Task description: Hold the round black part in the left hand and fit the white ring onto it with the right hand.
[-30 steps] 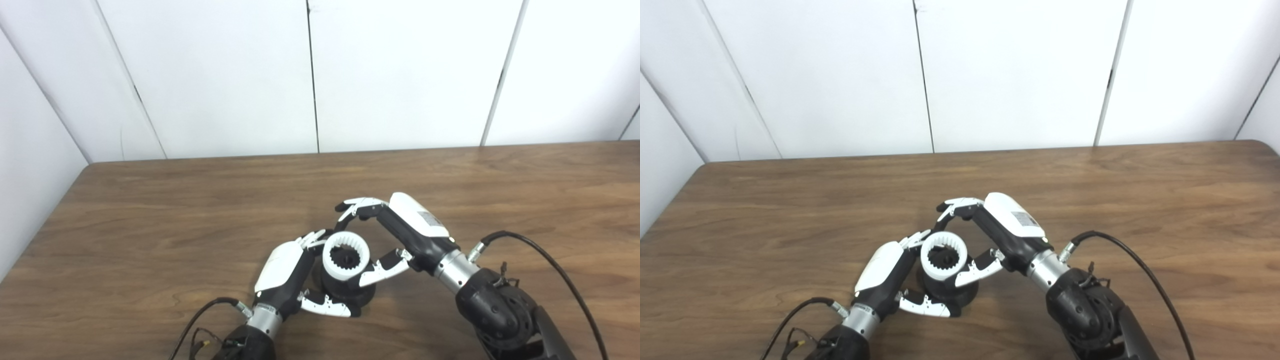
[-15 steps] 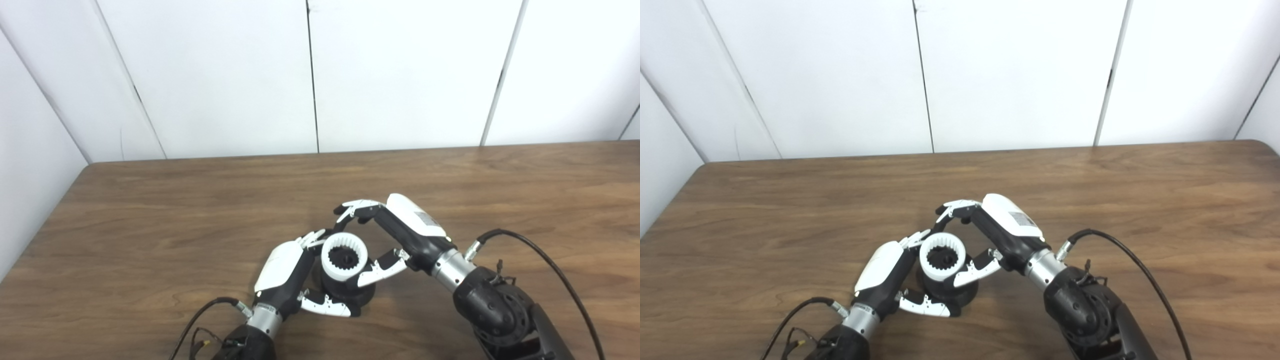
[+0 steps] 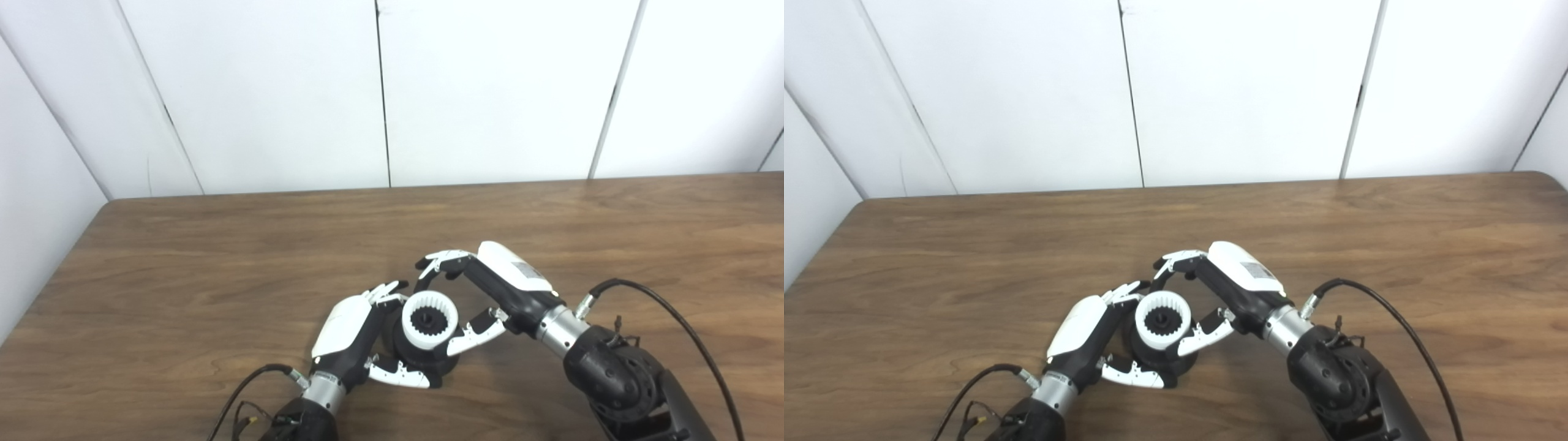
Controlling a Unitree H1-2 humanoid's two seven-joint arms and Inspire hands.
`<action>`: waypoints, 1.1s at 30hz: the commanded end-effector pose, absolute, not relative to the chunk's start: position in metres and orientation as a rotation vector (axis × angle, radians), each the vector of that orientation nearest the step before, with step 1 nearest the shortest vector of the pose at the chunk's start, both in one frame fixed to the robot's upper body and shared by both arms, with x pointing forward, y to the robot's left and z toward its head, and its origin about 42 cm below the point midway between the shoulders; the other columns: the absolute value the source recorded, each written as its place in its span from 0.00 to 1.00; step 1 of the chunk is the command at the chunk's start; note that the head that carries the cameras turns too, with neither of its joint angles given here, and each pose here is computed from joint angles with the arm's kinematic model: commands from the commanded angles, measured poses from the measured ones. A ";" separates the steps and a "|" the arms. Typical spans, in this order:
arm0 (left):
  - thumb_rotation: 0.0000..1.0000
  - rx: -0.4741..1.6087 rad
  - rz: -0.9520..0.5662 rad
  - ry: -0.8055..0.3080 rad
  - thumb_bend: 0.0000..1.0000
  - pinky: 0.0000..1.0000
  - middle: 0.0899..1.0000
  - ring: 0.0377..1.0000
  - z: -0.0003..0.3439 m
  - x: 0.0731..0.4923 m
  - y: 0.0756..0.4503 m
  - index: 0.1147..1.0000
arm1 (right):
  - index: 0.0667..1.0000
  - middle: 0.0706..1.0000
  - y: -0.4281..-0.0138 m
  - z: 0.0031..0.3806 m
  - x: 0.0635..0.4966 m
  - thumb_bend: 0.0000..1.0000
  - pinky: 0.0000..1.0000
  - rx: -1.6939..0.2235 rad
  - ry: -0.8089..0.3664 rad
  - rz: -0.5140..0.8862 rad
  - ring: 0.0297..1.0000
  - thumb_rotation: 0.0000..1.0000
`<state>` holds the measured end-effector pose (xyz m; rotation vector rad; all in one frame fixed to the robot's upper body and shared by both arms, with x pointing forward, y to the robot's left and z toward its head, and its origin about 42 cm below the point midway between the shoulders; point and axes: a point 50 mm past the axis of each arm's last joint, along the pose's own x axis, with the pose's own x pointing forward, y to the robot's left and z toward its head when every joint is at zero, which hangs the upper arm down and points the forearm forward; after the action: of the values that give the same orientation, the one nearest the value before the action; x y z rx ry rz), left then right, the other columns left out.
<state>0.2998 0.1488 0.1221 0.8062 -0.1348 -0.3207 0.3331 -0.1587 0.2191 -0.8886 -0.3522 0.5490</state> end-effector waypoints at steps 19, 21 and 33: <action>0.32 0.822 -0.364 -0.075 0.91 0.94 0.92 0.94 0.116 0.295 0.150 0.56 | 0.44 0.79 -0.153 0.213 0.341 0.52 0.72 -0.902 -0.359 0.523 0.84 0.14; 0.31 0.822 -0.364 -0.072 0.91 0.93 0.92 0.94 0.117 0.295 0.150 0.56 | 0.44 0.79 -0.152 0.209 0.342 0.52 0.72 -0.902 -0.346 0.524 0.84 0.14; 0.31 0.817 -0.366 -0.071 0.91 0.94 0.92 0.94 0.117 0.295 0.150 0.56 | 0.44 0.79 -0.149 0.192 0.344 0.52 0.73 -0.894 -0.315 0.524 0.84 0.14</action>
<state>0.2993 0.1512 0.1257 0.8161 -0.1161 -0.3214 0.3403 -0.1509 0.1927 -0.8645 -0.3145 0.5280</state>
